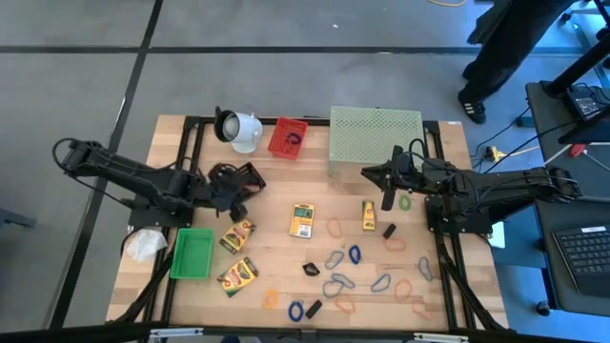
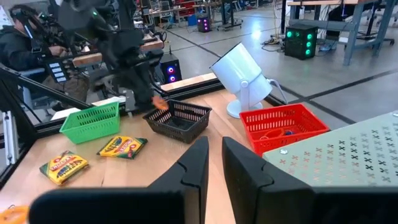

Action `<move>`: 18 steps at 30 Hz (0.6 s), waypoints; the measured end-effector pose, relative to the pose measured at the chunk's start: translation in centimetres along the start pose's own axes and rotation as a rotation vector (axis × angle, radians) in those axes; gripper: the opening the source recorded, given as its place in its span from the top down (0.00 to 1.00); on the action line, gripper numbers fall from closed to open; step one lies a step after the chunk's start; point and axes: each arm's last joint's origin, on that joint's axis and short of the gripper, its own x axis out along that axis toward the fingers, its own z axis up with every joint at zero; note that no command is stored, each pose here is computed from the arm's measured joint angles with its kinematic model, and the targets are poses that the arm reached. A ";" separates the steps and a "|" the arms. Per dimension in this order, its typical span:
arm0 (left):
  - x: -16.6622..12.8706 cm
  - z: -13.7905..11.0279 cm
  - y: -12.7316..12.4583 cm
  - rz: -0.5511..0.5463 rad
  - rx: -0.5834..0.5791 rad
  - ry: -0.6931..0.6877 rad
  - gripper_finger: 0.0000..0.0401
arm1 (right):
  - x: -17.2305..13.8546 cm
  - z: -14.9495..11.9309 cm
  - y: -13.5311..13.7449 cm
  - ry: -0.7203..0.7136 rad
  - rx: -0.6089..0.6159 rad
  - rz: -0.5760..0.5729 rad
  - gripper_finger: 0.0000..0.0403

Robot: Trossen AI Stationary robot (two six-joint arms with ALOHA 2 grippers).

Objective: Pick & Place Office Desk Supplies
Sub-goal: Put the orange rubber band into the black bin

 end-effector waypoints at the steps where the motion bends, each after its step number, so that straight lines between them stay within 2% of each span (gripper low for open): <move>1: 0.1 -0.1 0.4 0.038 -0.003 0.017 0.99 | 0.0 0.0 0.0 0.000 -0.001 0.000 0.88; 9: 1.6 -0.8 1.9 0.197 -0.031 0.183 0.99 | 0.0 0.0 0.0 -0.001 -0.027 -0.003 0.88; 18: 3.4 -1.3 1.6 0.249 0.001 0.279 0.99 | 0.0 0.0 0.0 -0.001 -0.023 -0.003 0.88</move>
